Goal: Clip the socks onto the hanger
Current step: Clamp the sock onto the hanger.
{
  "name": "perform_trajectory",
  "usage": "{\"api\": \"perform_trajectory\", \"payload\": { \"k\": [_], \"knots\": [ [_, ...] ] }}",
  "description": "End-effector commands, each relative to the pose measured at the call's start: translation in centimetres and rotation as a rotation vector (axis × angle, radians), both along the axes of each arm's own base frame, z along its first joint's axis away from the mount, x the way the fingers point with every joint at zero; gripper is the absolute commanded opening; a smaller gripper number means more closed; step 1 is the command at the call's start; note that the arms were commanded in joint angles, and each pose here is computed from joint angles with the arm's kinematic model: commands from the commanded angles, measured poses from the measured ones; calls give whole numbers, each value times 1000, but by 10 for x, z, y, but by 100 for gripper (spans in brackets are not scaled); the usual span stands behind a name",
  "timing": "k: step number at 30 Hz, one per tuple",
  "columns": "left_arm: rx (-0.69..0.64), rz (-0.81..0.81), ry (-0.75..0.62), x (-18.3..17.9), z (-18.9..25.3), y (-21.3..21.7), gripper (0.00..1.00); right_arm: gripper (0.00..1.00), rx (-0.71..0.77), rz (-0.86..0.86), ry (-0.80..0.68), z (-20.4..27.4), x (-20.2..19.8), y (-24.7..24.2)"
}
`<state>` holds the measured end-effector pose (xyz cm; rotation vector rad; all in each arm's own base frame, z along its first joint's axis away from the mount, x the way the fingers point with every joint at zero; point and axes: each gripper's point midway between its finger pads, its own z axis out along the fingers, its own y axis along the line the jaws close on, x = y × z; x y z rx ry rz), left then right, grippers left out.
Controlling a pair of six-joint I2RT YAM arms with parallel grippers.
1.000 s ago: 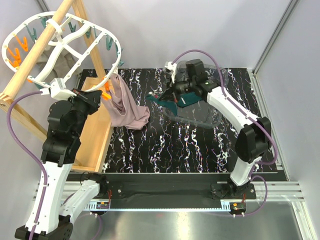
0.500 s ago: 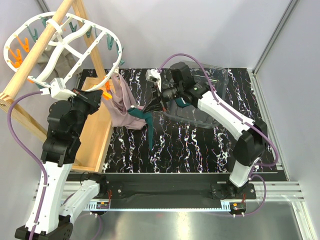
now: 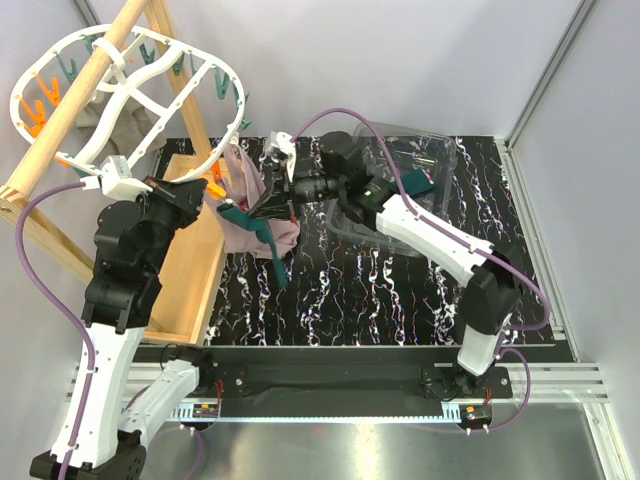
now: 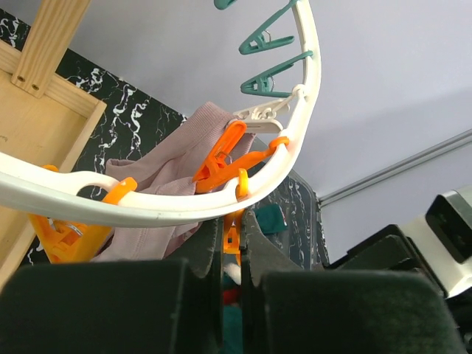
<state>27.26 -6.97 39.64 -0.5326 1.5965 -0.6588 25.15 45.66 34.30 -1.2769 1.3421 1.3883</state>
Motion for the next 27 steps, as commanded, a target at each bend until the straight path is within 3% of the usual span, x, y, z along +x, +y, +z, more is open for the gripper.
{"api": "perform_trajectory", "payload": {
  "k": [1,8,27],
  "knots": [
    [-38,-85,25,-7,-5,-16,0,0,96,-97,-77,26,14,17],
    [-38,-91,19,-9,-2,-16,0,0,144,-156,-33,29,25,23],
    [-55,-121,33,-8,-5,-23,0,0,138,-119,-10,29,26,32]
  ]
}}
